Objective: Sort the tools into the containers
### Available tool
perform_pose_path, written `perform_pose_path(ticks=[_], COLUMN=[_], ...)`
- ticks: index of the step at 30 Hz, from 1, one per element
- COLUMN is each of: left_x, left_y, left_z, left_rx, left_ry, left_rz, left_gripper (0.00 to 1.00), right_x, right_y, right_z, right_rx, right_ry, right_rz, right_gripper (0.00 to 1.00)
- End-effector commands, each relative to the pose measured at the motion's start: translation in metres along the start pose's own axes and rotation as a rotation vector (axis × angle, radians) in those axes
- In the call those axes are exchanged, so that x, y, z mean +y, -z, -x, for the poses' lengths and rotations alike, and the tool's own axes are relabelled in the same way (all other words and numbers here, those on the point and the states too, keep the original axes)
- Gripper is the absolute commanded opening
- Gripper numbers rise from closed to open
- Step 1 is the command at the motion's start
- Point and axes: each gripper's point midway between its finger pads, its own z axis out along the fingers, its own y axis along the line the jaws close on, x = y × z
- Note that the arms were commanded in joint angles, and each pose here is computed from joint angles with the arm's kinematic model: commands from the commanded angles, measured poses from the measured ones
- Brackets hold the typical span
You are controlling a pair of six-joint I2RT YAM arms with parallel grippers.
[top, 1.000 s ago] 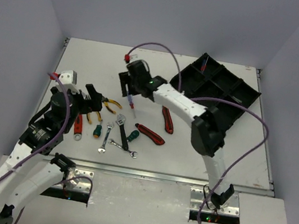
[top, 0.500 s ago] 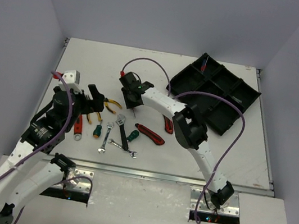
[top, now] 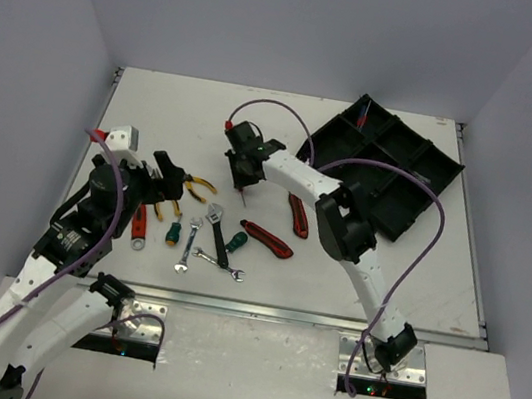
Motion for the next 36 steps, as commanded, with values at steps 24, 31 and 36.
perform_pose_path(ticks=[24, 31, 36], left_x=[-0.015, -0.015, -0.015], left_y=[-0.008, -0.013, -0.015], left_z=[0.002, -0.002, -0.005], left_rx=[0.007, 0.027, 0.037], left_ry=[-0.011, -0.020, -0.025], left_rz=[-0.058, -0.049, -0.047], left_gripper=[1.00, 1.00, 1.00], right_x=[-0.428, -0.432, -0.424], right_y=[0.107, 0.097, 0.127], right_z=[0.136, 0.135, 0.156], right_rx=[-0.492, -0.496, -0.554], right_ry=[-0.415, -0.384, -0.391], right_rz=[-0.468, -0.476, -0.452], right_gripper=[0.00, 0.38, 0.82])
